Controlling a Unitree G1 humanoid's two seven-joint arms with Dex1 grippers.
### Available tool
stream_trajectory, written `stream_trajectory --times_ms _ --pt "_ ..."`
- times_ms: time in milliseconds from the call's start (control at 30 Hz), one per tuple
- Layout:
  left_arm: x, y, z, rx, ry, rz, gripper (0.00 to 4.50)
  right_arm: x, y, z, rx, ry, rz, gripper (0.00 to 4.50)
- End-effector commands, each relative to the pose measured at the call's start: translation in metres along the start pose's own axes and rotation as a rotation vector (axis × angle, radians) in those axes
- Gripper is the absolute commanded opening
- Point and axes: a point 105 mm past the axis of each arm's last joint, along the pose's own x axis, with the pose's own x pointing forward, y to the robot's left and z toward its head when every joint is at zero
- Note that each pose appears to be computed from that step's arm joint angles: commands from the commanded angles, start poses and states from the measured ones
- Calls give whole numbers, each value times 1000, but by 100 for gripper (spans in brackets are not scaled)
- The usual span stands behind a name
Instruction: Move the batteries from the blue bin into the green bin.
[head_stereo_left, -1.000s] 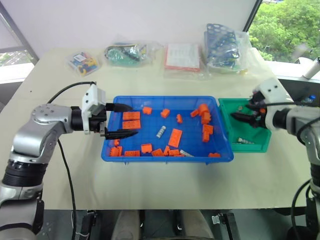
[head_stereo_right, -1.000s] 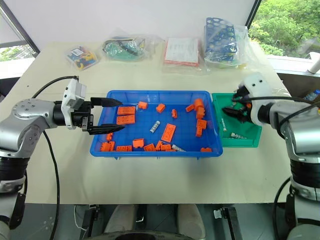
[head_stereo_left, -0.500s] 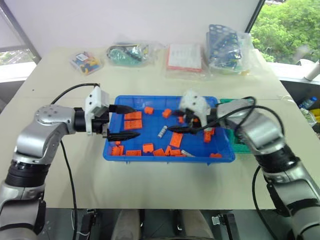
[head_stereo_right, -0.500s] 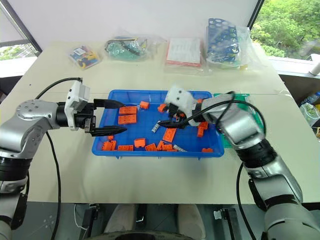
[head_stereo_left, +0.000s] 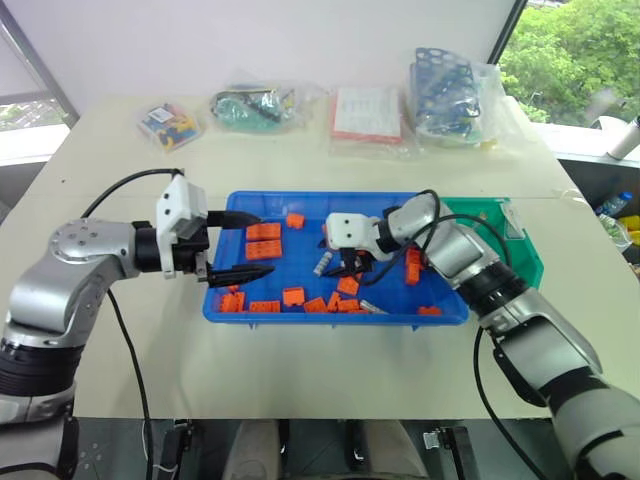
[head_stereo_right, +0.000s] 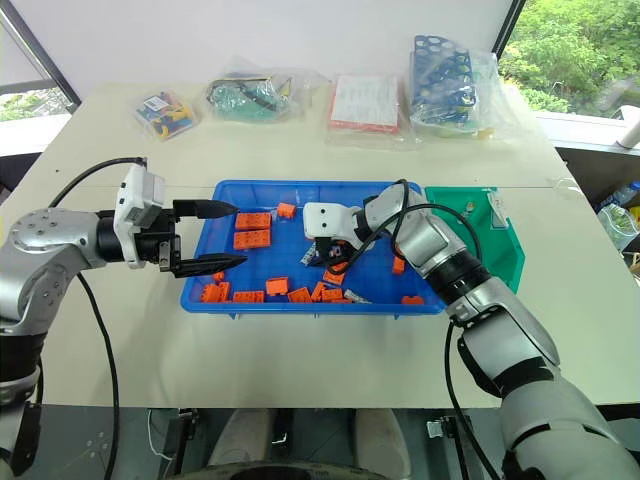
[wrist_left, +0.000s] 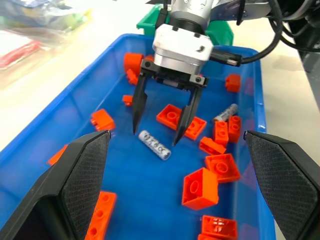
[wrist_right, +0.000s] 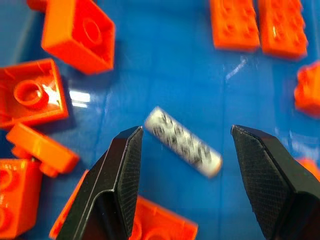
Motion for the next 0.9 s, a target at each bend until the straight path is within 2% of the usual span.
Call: stream_trajectory --times_ms 33,200,300,433,567,700,833,900 --pt "-6 0 12 42 -15 16 450 0 -5 2 -44 17 18 288" --pt "-6 2 15 48 -20 23 450 10 -1 -18 -37 71 86 288" --pt "-5 4 16 51 -24 23 450 16 -6 -19 -6 59 57 211" --pt "-5 4 18 53 -27 20 450 16 -7 -14 19 15 31 14" --pt "-4 5 18 53 -26 13 450 -3 -13 3 89 -74 -76 6" --pt "-2 5 15 42 -29 0 450 -50 -19 13 261 -171 -289 6" --pt "3 4 11 31 -31 -19 450 -110 -17 -9 442 -145 -537 6" --pt "7 5 11 27 -39 -30 450 -144 -13 -30 551 -95 -689 6"
